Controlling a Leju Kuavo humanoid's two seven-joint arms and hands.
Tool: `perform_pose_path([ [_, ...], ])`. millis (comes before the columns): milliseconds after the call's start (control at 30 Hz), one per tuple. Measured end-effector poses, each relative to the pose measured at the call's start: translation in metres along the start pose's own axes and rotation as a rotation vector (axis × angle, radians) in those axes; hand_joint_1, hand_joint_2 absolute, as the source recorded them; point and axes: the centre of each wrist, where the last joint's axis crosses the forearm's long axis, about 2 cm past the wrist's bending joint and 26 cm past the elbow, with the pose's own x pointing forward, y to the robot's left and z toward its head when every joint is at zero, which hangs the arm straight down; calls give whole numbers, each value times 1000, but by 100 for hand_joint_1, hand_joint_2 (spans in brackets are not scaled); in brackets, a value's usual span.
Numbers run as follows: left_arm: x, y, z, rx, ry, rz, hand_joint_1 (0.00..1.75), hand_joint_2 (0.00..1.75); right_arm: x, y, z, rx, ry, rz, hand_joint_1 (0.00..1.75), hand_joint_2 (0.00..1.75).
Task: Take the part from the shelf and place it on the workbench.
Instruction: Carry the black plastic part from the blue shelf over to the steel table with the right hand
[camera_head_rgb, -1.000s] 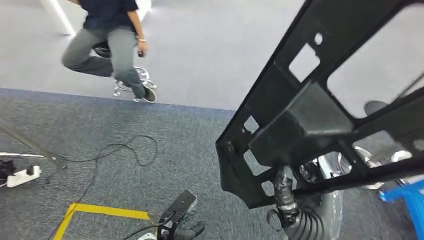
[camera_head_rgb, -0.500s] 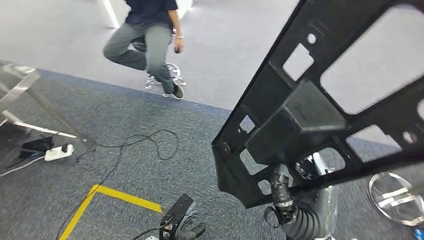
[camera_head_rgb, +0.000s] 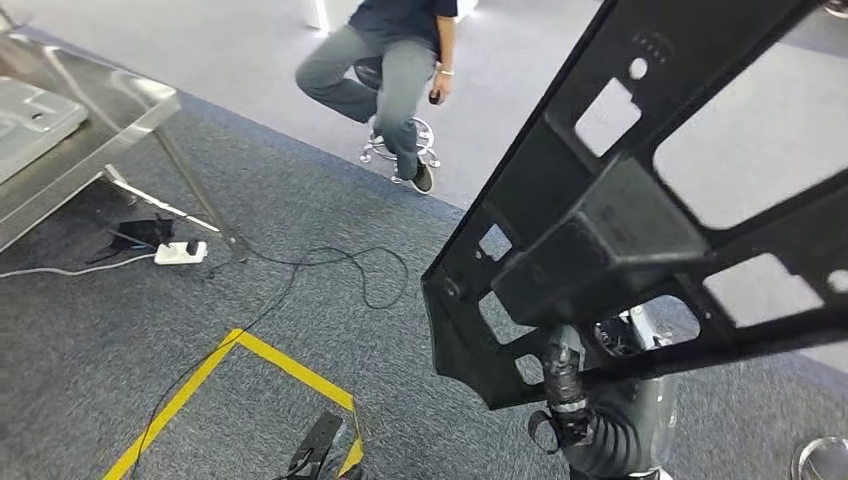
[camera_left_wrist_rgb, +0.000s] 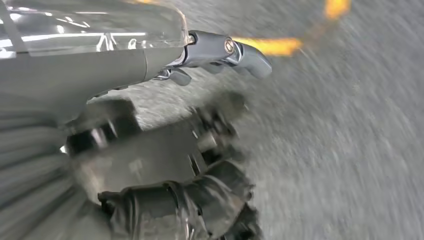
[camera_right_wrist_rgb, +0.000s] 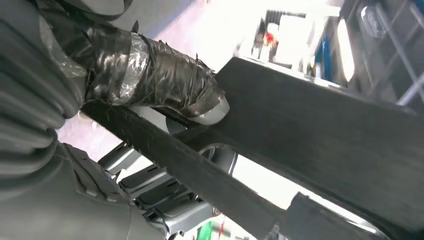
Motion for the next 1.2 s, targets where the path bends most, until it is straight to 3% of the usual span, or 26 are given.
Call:
perform_pose_path([
  [200,-21,10,2,23,99,-8,0,175,-2,5,1,17,10,-20,175,175],
  [433,-36,18,5,50,148,-22,0,175,1,14,0,29,-3,-51,175,175],
  [1200,-39,27,2,57,150,-39,0,175,3,19,6,35,19,-64,175,175],
])
